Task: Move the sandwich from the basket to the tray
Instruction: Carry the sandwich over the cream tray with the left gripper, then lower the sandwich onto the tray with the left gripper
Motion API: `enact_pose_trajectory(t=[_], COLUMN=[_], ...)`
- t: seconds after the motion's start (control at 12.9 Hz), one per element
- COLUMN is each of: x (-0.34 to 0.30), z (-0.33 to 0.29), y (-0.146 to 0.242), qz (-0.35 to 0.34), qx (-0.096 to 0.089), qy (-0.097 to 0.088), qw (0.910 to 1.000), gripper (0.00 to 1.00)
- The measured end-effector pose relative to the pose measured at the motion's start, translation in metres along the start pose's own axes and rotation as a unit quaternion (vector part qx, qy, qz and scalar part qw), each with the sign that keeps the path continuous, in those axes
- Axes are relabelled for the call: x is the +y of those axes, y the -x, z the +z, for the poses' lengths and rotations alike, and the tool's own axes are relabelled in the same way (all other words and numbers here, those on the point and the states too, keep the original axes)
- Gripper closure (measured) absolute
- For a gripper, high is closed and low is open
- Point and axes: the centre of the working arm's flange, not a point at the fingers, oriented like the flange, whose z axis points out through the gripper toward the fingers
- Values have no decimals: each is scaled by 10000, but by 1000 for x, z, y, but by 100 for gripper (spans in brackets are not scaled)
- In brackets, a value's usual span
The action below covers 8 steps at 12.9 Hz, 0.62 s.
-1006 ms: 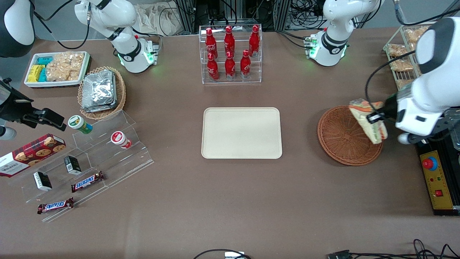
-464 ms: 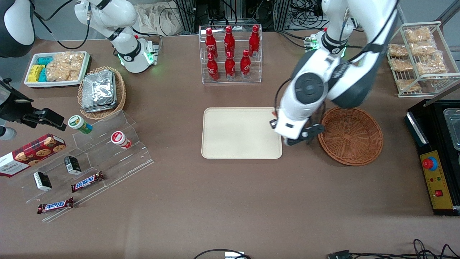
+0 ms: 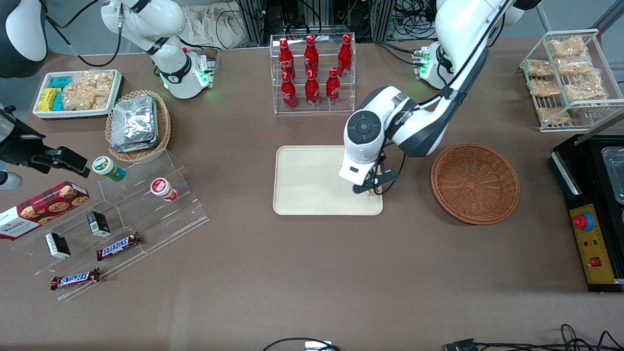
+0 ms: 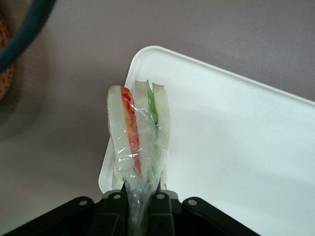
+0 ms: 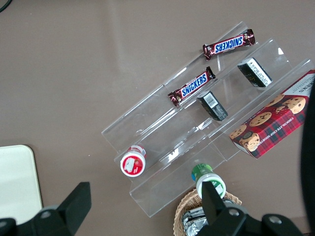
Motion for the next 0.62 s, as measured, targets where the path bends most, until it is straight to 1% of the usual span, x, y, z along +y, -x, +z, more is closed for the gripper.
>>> enact_pose_trajectory(t=[0.31, 0.39, 0.62], x=[-10, -12, -17], z=[46, 53, 61], y=[16, 19, 23], qz=[214, 296, 544], qx=[264, 356, 607], qy=[2, -5, -83], qw=[9994, 9989, 9966], gripper=[85, 85, 85])
